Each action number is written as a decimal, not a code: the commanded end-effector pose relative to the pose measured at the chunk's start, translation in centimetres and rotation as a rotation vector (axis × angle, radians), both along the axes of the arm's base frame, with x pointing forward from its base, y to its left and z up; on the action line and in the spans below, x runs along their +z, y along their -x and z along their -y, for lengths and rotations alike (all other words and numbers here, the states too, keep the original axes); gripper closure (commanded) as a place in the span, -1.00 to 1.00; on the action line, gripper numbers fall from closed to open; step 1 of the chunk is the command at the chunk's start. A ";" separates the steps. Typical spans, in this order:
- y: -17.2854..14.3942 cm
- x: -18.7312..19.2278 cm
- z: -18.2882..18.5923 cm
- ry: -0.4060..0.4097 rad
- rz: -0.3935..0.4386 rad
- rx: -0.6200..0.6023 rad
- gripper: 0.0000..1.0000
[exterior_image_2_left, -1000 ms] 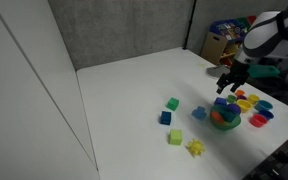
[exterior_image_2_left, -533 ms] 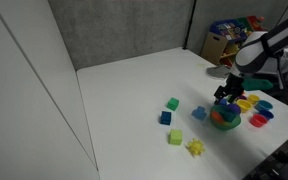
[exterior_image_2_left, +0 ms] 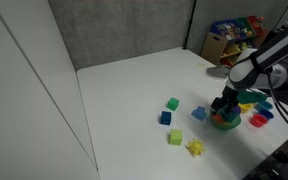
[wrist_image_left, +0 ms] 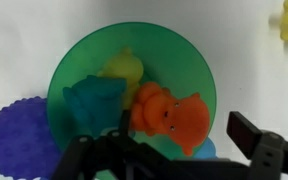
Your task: Pick up the orange toy from the green bowl and put it on the table
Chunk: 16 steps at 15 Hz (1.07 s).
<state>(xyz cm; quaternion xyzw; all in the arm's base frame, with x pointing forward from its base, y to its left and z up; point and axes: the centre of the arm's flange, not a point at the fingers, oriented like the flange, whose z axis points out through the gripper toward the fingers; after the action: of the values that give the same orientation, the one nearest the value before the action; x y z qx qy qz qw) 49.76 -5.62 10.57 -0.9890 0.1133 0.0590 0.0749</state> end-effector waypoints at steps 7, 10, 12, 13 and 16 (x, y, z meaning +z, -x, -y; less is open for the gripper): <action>-0.6 0.7 -0.4 -0.020 0.075 0.008 0.58; -0.4 3.1 -0.5 -0.026 0.083 -0.007 0.82; -0.3 5.2 -1.0 -0.039 0.096 -0.006 0.96; -0.3 6.1 -1.3 -0.047 0.096 -0.004 0.87; -0.4 9.7 -3.4 -0.089 0.115 0.007 0.91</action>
<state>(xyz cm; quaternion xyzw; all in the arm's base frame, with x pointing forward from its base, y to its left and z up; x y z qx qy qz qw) 51.13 -3.68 15.81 -0.9886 0.1107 0.0151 0.1005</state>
